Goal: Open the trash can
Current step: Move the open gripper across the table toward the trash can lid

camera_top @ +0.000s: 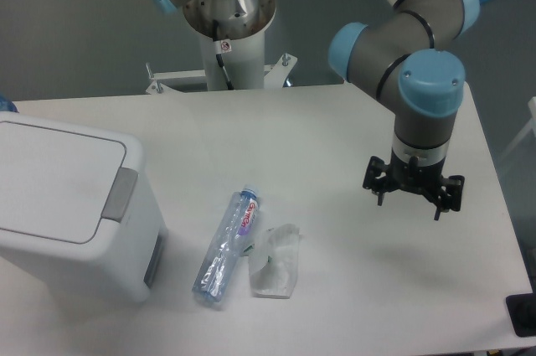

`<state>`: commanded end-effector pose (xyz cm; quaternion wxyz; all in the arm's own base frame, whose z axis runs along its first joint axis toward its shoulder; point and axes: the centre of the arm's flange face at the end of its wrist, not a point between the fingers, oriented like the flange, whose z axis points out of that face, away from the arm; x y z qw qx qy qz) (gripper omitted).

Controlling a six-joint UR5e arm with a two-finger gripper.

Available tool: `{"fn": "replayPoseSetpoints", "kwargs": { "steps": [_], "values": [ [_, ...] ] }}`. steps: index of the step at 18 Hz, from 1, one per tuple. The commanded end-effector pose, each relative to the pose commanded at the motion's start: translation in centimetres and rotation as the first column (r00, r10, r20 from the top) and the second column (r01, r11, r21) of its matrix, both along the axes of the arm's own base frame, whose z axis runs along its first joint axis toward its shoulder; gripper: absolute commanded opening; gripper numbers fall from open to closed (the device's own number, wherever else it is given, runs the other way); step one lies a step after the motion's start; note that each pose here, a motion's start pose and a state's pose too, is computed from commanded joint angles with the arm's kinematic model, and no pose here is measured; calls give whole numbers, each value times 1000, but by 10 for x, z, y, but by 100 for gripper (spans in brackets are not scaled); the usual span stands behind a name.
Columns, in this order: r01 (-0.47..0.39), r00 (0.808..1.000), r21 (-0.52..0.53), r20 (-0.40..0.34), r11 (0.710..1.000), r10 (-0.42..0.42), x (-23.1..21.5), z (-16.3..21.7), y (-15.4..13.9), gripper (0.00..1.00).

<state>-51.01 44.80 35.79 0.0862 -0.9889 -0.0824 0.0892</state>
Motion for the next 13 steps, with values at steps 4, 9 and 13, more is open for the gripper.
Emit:
{"fn": "replayPoseSetpoints", "kwargs": {
  "steps": [4, 9, 13],
  "values": [
    [-191, 978, 175, 118, 966, 172, 28, 26, 25, 100],
    [-202, 973, 263, 164, 944, 162, 94, 65, 68, 100],
    [-166, 979, 344, 171, 924, 112, 132, 105, 88, 100]
  ]
}}
